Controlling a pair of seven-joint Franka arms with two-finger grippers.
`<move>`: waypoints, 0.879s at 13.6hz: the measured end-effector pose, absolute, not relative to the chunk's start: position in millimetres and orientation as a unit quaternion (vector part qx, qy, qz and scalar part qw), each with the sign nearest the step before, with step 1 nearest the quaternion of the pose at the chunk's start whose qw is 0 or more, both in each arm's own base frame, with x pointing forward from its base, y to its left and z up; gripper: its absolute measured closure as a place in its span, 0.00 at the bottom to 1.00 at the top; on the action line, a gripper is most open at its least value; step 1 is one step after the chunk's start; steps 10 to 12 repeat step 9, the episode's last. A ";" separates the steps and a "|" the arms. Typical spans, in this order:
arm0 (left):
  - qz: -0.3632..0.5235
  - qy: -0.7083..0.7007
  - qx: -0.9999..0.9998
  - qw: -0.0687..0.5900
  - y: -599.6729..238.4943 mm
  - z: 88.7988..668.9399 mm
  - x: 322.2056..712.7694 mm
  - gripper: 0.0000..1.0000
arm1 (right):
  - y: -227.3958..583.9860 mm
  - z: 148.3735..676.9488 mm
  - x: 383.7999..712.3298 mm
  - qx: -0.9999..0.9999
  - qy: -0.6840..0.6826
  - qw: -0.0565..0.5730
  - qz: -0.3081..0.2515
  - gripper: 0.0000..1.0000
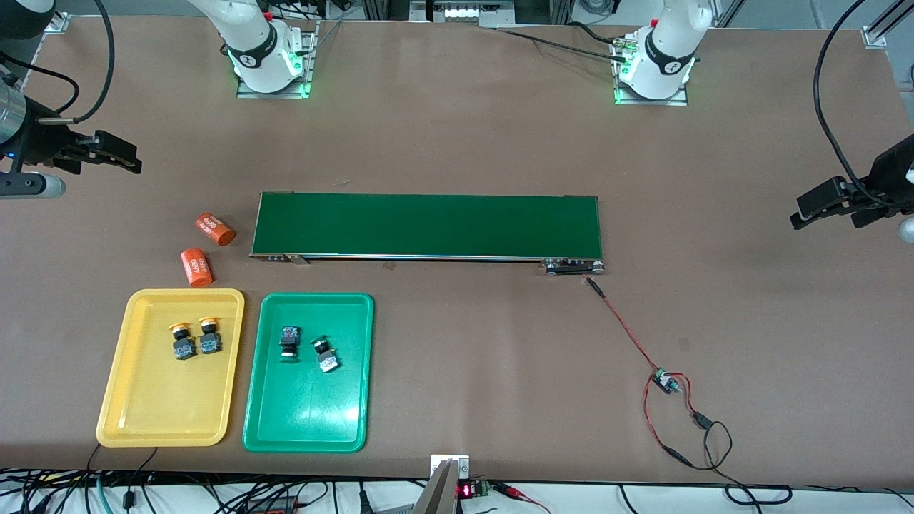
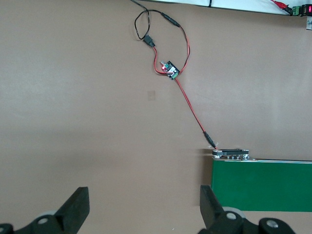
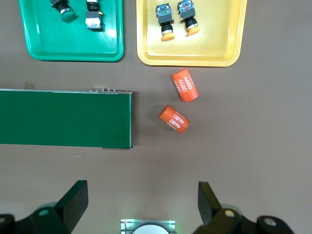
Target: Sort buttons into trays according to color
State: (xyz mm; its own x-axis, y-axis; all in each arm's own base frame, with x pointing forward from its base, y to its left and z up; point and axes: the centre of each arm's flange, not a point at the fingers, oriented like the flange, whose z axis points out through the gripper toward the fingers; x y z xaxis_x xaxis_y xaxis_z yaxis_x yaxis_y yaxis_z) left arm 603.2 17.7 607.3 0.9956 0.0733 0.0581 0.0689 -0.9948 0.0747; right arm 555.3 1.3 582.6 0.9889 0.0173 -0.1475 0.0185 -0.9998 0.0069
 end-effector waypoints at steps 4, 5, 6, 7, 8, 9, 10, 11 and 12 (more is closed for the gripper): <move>0.031 0.037 0.998 0.036 19.1 607.5 603.0 0.00 | 1.6 581.4 556.0 0.997 0.009 0.004 -0.074 0.00; 0.031 0.037 0.998 0.036 19.5 607.6 603.0 0.00 | 1.7 581.4 556.2 0.997 0.009 0.004 -0.074 0.00; 0.031 0.037 0.998 0.036 19.7 607.6 603.0 0.00 | 1.7 581.6 556.4 0.997 0.009 0.004 -0.073 0.00; 0.031 0.037 0.998 0.036 19.7 607.6 603.0 0.00 | 1.7 582.1 557.0 0.997 0.009 0.004 -0.070 0.00; 0.031 0.037 0.998 0.036 19.8 607.6 603.0 0.00 | 1.7 582.2 557.6 0.998 0.009 0.004 -0.068 0.00; 0.031 0.037 0.998 0.036 19.9 607.6 603.0 0.00 | 1.7 581.7 558.0 0.998 0.009 0.004 -0.068 0.00; 0.031 0.037 0.998 0.036 19.9 607.6 603.0 0.00 | 1.7 581.7 558.0 0.998 0.009 0.004 -0.068 0.00; 0.031 0.037 0.998 0.036 19.9 607.6 603.0 0.00 | 1.7 581.7 558.0 0.998 0.009 0.004 -0.068 0.00; 0.031 0.037 0.998 0.036 19.9 607.6 603.0 0.00 | 1.7 581.7 558.0 0.998 0.009 0.004 -0.068 0.00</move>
